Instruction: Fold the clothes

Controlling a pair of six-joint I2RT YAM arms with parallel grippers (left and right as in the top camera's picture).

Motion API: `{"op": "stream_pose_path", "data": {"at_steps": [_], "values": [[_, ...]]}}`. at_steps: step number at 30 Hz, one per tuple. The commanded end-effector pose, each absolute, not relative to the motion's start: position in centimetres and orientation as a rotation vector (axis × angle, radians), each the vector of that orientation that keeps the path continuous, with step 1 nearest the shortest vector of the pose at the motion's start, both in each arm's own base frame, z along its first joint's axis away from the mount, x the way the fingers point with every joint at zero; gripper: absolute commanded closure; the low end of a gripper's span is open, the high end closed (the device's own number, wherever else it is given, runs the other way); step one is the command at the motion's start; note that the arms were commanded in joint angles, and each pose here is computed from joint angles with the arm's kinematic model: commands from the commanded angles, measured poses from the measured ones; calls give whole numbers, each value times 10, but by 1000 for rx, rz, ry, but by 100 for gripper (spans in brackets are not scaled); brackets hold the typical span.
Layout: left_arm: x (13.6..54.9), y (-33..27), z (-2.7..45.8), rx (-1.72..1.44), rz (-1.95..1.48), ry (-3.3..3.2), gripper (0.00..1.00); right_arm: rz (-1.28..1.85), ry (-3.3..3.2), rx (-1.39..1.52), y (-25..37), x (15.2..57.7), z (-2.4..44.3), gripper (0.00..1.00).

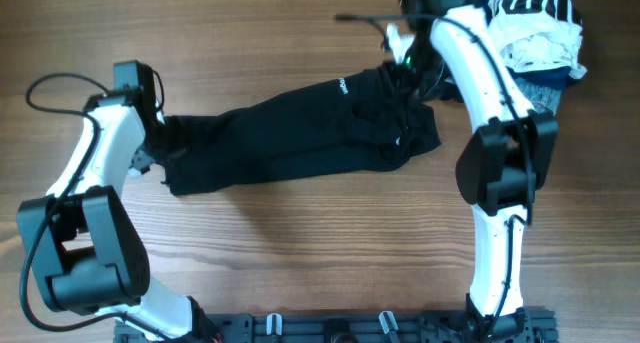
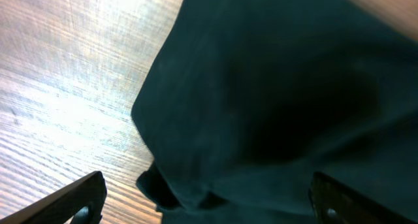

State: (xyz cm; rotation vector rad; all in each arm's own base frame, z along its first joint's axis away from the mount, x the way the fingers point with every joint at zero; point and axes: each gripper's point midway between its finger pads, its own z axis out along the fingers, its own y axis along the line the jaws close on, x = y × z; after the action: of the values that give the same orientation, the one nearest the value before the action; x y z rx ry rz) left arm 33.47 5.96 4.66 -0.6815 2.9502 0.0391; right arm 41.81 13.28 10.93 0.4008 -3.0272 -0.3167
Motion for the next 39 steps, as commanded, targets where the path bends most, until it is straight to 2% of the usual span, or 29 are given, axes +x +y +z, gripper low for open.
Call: {"op": "stream_pose_path", "data": {"at_steps": [1, 7, 12, 17, 29, 30, 33, 34, 36, 39], "values": [[349, 57, 75, -610, -26, 2918, 0, -424, -3192, 569, 145, 440, 175, 0], [331, 44, 64, -376, -100, 3025, 0, -439, -3259, 606, 147, 452, 188, 0], [347, 46, 51, -237, -84, 2956, 0, -449, -3311, 604, 145, 466, 191, 0], [354, 47, 33, -158, -76, 2953, 3, -439, -3322, 553, 134, 469, 190, 0], [326, 44, -33, -143, -96, 3116, 11, -425, -3315, 492, 119, 467, 189, 1], [323, 39, -40, -144, -143, 3132, 16, -425, -3315, 493, 119, 467, 189, 1], [322, 21, -44, -129, -299, 3132, 43, -426, -3318, 488, 119, 468, 189, 1], [323, 16, -43, -130, -350, 3122, 59, -428, -3320, 472, 119, 468, 189, 0], [325, 10, -42, -129, -405, 3104, 80, -433, -3323, 436, 119, 469, 189, 1], [327, 12, -42, -147, -407, 3097, 96, -434, -3319, 405, 119, 467, 189, 0]]}}
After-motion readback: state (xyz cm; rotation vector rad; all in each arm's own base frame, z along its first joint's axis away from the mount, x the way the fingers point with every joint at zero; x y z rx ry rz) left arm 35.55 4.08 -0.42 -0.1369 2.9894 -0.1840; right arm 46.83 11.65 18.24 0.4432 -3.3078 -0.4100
